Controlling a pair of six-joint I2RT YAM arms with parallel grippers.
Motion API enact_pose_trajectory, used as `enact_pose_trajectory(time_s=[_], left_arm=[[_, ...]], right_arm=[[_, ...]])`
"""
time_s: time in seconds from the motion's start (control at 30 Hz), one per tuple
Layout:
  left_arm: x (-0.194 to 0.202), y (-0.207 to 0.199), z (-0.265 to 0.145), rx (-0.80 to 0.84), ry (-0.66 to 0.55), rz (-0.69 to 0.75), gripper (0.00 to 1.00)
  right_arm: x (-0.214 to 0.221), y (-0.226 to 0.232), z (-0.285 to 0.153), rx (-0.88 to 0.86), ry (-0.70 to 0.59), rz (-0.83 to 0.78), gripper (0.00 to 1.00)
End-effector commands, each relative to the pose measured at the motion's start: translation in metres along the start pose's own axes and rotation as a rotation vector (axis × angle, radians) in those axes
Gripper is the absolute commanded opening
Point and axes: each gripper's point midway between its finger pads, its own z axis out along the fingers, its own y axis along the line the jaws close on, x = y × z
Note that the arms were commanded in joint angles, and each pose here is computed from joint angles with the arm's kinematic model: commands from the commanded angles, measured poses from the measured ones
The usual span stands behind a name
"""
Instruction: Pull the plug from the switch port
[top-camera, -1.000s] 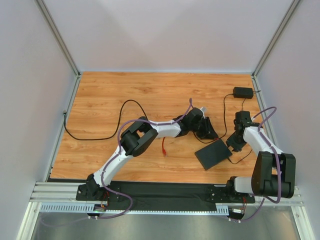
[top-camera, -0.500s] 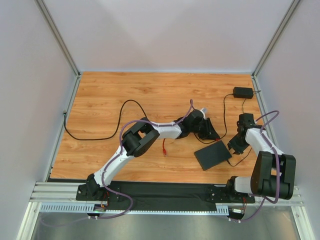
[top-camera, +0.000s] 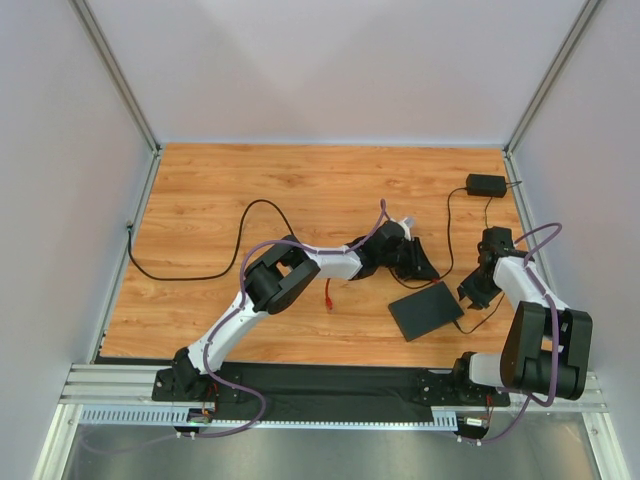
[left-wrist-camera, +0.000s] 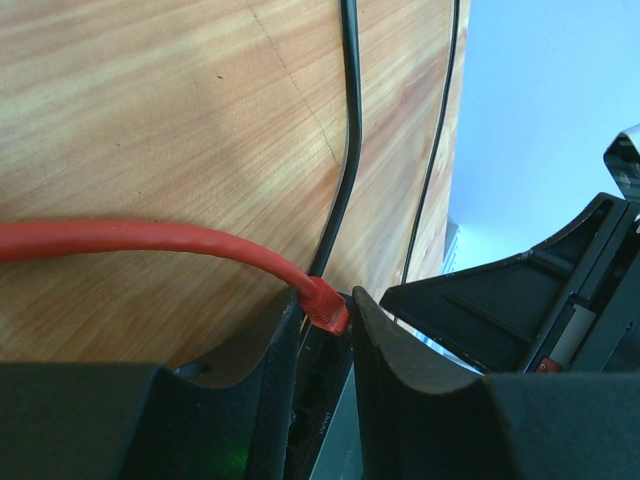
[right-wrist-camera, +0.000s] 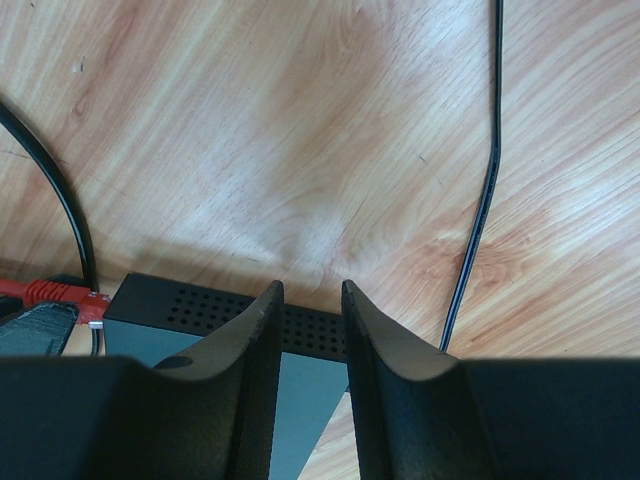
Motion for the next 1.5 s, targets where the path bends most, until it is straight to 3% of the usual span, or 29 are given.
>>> enact_pose_trajectory(time_s=[0.0, 0.4, 0.53, 0.67, 0.93, 1.23, 1.3, 1.47], left_arm=[[0.020, 0.019, -0.001, -0.049, 0.063, 0.019, 0.37], [0.021, 0.011, -0.008, -0.013, 0.064, 0.089, 0.48], [0.024, 0.016, -0.006, -0.022, 0.080, 0.082, 0.37], [0.026, 0.015, -0.003, -0.020, 0.092, 0.077, 0.36], [0.025, 0.016, -0.002, -0.010, 0.078, 0.065, 0.15], [0.025, 0.011, -0.002, 0.033, 0.067, 0.054, 0.05], [0.025, 0.010, -0.002, 0.042, 0.063, 0.044, 0.07], [0.024, 0.008, -0.009, 0.047, 0.045, 0.023, 0.35]], right_arm=[[-0.013, 0.009, -0.004, -0.037, -0.039, -0.001, 0.32], [-0.019, 0.016, -0.008, -0.060, -0.048, 0.001, 0.32], [-0.021, 0.018, -0.010, -0.064, -0.048, 0.004, 0.32], [-0.024, 0.019, -0.014, -0.068, -0.058, 0.009, 0.32], [-0.025, 0.021, -0.023, -0.089, -0.070, 0.003, 0.32], [-0.025, 0.028, -0.042, -0.114, -0.102, -0.038, 0.33], [-0.020, 0.034, -0.045, -0.136, -0.086, -0.048, 0.33], [0.006, 0.049, -0.045, -0.212, 0.022, -0.058, 0.33]])
